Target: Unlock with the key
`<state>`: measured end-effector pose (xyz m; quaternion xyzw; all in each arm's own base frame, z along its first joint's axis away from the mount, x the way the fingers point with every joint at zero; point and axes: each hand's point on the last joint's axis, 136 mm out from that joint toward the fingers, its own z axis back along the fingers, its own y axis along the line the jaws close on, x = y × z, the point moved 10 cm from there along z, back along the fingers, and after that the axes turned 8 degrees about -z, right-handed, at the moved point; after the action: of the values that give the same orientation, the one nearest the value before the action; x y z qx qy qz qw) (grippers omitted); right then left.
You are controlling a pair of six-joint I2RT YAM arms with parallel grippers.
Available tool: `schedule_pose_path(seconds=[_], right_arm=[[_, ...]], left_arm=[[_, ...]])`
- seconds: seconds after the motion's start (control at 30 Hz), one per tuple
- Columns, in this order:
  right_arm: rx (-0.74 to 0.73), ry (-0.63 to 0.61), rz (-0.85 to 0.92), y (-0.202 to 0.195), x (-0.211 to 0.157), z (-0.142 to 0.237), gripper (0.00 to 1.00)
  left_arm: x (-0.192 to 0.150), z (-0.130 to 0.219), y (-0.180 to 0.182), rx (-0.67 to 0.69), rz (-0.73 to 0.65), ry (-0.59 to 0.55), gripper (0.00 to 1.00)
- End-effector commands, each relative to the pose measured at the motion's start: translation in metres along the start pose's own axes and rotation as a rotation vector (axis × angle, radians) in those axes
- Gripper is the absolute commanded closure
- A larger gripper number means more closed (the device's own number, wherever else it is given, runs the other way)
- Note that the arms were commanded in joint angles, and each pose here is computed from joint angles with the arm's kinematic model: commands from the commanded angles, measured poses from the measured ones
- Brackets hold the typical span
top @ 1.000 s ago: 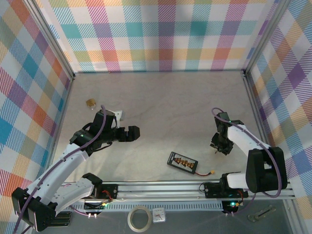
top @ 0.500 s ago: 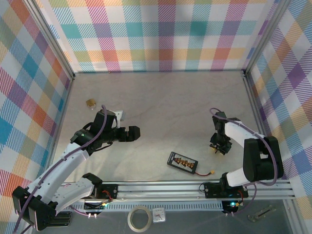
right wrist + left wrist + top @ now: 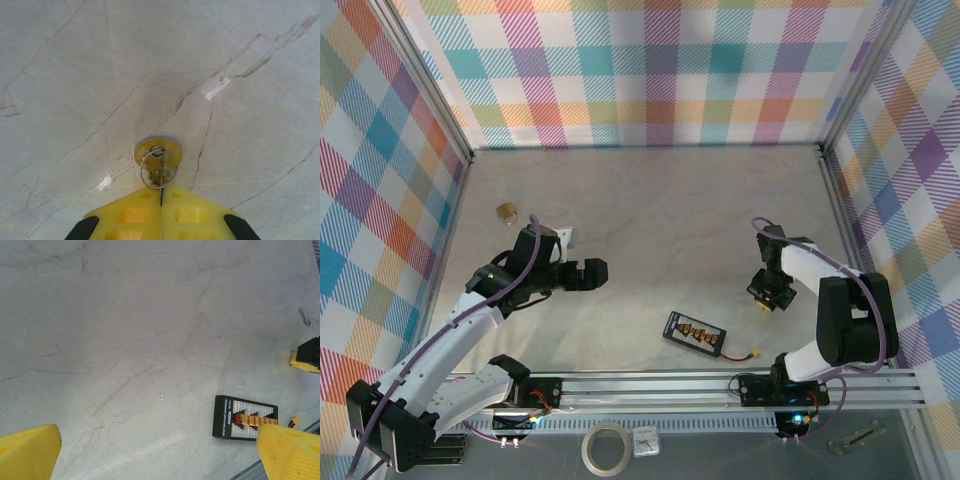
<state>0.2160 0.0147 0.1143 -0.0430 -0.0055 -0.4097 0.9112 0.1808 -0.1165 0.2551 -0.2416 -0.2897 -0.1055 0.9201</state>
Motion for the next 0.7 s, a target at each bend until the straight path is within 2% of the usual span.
schedule_pose_path(seconds=[0.0,0.1,0.53,0.67], right_arm=[[0.005,-0.043,-0.017,-0.005,0.004,-0.004,0.96],[0.039,-0.032,-0.014,-0.004,0.002,-0.001,1.0],[0.265,0.027,-0.004,0.011,-0.015,0.026,1.0],[0.285,-0.003,0.009,0.016,-0.013,0.042,1.0]], left_arm=[[-0.003,-0.003,-0.001,-0.013,-0.015,0.02,0.0],[-0.003,-0.004,-0.001,-0.014,-0.015,0.022,0.0],[0.0,-0.007,-0.002,-0.024,-0.017,0.026,0.0],[0.002,-0.008,-0.003,-0.037,-0.017,0.027,0.0]])
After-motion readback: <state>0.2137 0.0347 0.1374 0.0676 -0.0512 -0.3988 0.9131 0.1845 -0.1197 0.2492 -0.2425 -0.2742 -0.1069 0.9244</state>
